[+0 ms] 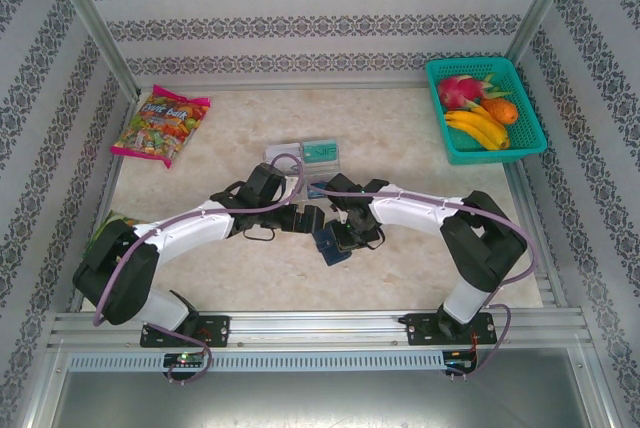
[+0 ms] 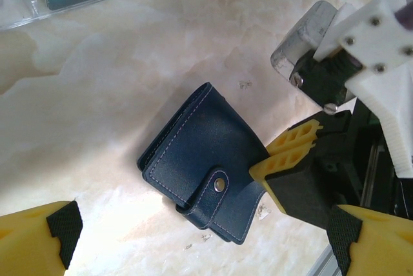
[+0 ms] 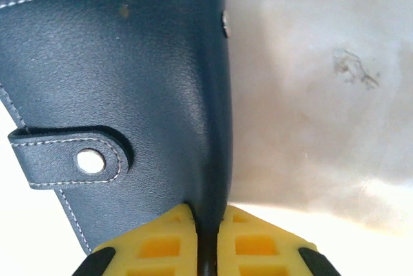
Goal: Put the credit cards into the card holder
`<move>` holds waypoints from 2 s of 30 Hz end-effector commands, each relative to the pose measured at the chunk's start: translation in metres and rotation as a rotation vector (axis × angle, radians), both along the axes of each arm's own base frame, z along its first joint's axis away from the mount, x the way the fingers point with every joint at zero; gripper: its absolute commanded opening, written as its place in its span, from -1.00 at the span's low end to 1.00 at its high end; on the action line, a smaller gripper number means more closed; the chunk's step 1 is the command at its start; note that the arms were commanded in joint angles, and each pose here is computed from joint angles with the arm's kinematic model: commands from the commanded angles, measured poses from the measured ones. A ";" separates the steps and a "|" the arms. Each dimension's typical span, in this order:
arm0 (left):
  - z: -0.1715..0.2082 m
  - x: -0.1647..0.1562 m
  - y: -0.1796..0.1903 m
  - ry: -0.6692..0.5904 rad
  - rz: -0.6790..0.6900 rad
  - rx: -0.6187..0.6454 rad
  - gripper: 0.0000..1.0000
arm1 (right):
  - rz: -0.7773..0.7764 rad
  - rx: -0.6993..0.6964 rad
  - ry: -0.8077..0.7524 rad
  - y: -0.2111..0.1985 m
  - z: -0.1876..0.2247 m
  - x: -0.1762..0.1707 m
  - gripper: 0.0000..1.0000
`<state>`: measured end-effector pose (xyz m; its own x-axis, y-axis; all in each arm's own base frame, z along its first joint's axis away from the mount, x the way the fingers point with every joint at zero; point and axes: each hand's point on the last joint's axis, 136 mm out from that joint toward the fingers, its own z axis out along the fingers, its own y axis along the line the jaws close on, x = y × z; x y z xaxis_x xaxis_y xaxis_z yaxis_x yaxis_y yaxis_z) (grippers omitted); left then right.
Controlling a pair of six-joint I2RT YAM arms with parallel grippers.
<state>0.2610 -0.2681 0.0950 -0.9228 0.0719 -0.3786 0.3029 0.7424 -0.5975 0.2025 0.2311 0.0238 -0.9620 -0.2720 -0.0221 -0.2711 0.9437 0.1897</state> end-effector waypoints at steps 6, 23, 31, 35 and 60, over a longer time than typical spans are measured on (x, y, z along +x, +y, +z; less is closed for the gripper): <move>0.021 0.009 -0.005 -0.069 -0.049 -0.007 0.97 | 0.158 0.084 -0.127 -0.004 0.037 0.013 -1.00; 0.083 0.016 0.007 -0.064 -0.291 -0.231 0.55 | 0.495 0.397 -0.121 0.035 0.127 -0.002 -1.00; 0.087 -0.018 -0.014 0.034 -0.452 -0.301 0.36 | 0.515 0.407 -0.163 0.032 0.144 0.011 -1.00; 0.083 -0.017 -0.012 0.038 -0.445 -0.284 0.14 | 0.512 0.426 -0.183 0.031 0.153 0.016 -1.00; 0.136 0.072 0.040 -0.386 0.296 -0.358 -1.00 | -0.135 0.810 -0.425 0.044 0.205 0.106 0.11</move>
